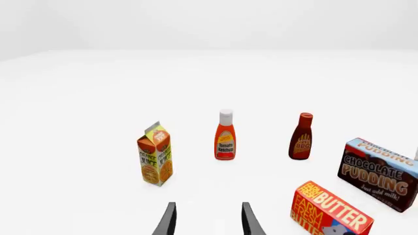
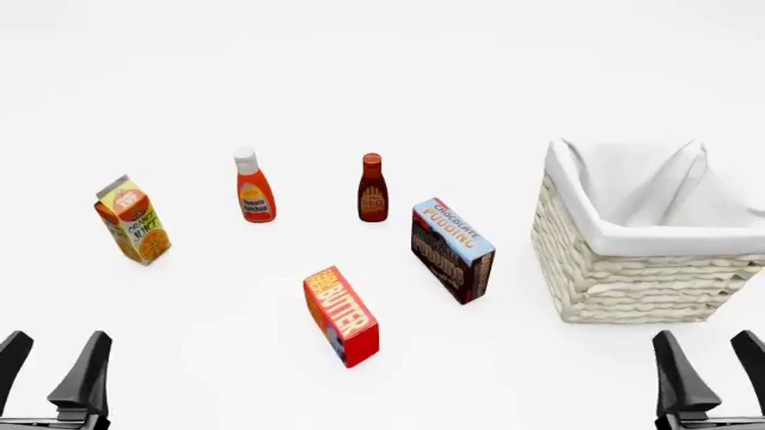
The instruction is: Pick the butter and place it in the basket.
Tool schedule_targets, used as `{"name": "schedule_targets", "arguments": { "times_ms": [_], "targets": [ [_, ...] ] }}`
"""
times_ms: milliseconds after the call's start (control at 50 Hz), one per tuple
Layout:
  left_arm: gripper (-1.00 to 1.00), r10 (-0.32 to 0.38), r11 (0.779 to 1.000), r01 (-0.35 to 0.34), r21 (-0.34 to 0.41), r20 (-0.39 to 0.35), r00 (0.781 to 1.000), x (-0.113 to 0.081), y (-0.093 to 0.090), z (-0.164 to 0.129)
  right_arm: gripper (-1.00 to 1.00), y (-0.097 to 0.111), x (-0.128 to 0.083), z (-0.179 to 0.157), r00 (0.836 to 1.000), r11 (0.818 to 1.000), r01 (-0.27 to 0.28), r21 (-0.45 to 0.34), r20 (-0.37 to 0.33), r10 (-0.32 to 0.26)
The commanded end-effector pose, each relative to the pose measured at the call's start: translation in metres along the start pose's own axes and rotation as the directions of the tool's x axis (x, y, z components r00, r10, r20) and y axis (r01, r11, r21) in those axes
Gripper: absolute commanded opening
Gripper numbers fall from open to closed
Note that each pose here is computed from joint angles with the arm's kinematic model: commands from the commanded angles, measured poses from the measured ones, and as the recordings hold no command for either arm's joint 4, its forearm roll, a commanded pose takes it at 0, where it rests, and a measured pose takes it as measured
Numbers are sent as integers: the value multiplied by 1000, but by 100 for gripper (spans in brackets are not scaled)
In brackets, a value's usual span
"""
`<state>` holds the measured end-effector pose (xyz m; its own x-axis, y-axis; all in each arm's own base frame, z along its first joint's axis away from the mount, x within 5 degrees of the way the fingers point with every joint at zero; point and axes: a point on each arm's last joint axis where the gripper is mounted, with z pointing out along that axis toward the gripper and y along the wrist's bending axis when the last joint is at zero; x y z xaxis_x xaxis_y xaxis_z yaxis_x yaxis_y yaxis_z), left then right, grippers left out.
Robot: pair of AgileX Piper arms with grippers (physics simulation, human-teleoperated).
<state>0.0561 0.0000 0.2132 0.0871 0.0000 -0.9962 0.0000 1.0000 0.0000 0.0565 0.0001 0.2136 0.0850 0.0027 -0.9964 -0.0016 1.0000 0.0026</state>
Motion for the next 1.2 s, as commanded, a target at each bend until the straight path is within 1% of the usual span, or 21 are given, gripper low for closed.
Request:
{"name": "schedule_targets", "arguments": {
  "times_ms": [20,120,140,160,180,200,240,280,340,460,520,600,680,880,980,1020,1080,1100,1200],
  "targets": [
    [100,0,1000,0,0,0,1000,0,0,0,100,0,0,1,1000,1000,-8,-8,-8,8],
    [100,0,1000,0,0,0,1000,0,0,0,100,1,0,3,1000,1000,-8,-9,-16,7],
    [100,0,1000,0,0,0,1000,0,0,0,100,1,-73,-20,998,997,57,-43,-29,-58],
    [100,0,1000,0,0,0,1000,0,0,0,100,1,-125,-50,999,999,-6,52,-32,8],
    [100,0,1000,0,0,0,1000,0,0,0,100,1,-152,-74,999,1000,13,24,-36,-12],
    [100,0,1000,0,0,0,1000,0,0,0,100,0,-158,-80,999,1000,-1,-12,-46,0],
    [100,0,1000,0,0,0,1000,0,0,0,100,0,-157,-80,999,1000,6,-11,-47,-7],
    [100,0,1000,0,0,0,1000,0,0,0,100,0,-150,-74,998,1000,23,-11,-59,-23],
    [100,0,1000,0,0,0,1000,0,0,0,100,0,-148,-72,998,1000,20,-12,-63,-21],
    [100,0,1000,0,0,0,1000,0,0,0,100,0,-158,-82,998,1000,-10,-17,-58,9],
    [100,0,1000,0,0,0,1000,0,0,0,100,-1,-170,-93,999,999,-28,-24,-38,27],
    [100,0,1000,0,0,0,1000,0,0,0,100,-1,-178,-103,999,999,-44,-30,-33,43],
    [100,0,1000,0,0,0,1000,0,0,0,100,-3,-180,-106,999,998,-36,-45,-35,35],
    [100,0,1000,0,0,0,1000,0,0,0,100,-4,-176,-104,997,997,-37,-63,-66,33],
    [100,0,1000,0,0,0,1000,0,0,0,100,-4,-179,-96,996,997,-27,-75,-87,20],
    [100,0,1000,0,0,0,1000,0,0,0,100,-4,-180,-89,994,996,-30,-81,-111,21],
    [100,0,1000,0,0,0,1000,0,0,0,100,-3,-181,-86,993,996,-27,-84,-116,17],
    [100,0,1000,0,0,0,1000,0,0,0,100,-3,-182,-77,990,995,-19,-99,-143,5],
    [100,0,1000,0,0,0,1000,0,0,0,100,-2,-188,-63,986,993,-11,-118,-166,-9]
  ]
}}
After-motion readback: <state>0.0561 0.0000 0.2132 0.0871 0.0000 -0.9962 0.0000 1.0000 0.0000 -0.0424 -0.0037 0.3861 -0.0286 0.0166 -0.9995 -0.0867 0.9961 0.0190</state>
